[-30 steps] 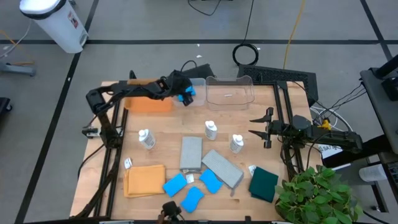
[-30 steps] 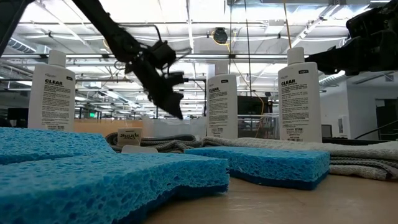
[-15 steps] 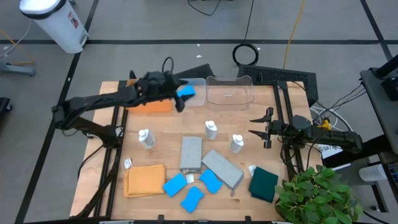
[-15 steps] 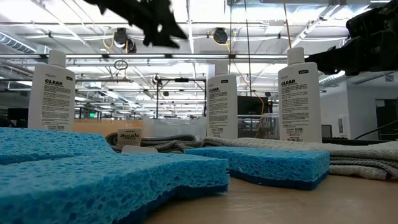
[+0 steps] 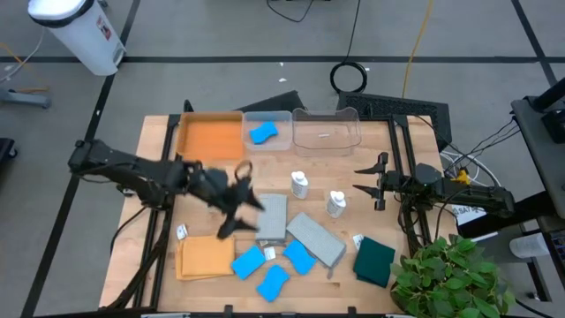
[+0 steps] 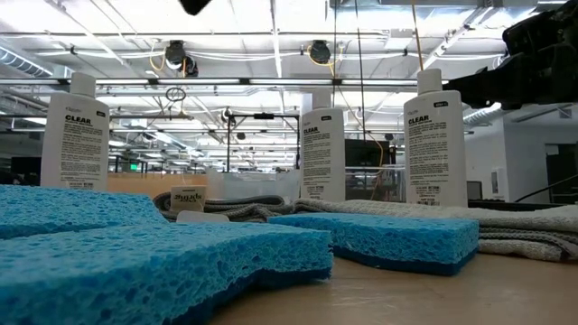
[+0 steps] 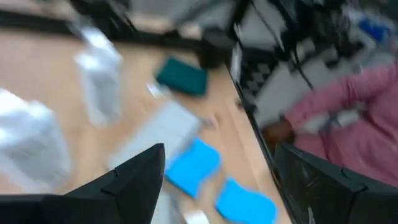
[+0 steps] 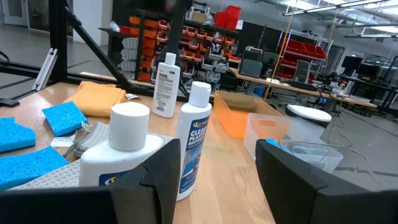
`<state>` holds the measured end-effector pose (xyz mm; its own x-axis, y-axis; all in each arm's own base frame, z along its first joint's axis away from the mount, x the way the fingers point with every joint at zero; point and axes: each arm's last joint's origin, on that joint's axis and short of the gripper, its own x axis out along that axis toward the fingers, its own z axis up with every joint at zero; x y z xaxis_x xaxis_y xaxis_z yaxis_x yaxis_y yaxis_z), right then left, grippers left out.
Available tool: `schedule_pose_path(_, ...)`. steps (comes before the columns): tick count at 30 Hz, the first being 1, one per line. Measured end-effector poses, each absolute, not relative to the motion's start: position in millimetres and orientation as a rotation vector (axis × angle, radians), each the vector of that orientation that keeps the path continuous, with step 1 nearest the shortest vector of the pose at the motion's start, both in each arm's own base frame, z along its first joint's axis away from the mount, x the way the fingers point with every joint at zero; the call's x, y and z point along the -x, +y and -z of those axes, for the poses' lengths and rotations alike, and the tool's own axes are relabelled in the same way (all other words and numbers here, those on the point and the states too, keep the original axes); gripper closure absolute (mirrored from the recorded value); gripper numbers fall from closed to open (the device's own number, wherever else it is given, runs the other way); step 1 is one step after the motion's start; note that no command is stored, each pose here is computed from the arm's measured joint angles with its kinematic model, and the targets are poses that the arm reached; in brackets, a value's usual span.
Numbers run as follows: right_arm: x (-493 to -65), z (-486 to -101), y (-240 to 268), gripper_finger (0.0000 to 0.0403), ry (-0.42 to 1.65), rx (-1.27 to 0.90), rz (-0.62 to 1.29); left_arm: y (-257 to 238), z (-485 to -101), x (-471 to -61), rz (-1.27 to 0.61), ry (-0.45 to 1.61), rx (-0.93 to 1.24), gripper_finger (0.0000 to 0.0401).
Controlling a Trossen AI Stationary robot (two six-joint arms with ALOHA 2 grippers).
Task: Pick & Place Kitchen Items
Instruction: Put the blue sponge into the left transparent bin
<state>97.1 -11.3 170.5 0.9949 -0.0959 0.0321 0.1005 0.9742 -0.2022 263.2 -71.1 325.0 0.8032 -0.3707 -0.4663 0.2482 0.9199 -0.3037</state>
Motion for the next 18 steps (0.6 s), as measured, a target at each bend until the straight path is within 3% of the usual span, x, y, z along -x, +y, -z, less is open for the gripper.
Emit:
schedule_pose_path(5, -97, -171, -11, 0.0222, -0.023, 0.205, 0.099, -105, -298, -259, 0.348, 0.782, 0.336, 0.0096)
schedule_pose_path(9, -97, -170, -11, 0.0222, -0.023, 0.205, 0.099, -112, -277, -257, 0.215, 0.952, 0.356, 0.0096)
schedule_pose_path(18, -97, -170, -11, 0.0222, -0.022, 0.205, 0.099, -125, -223, -276, 0.101, 1.175, 0.348, 0.0096)
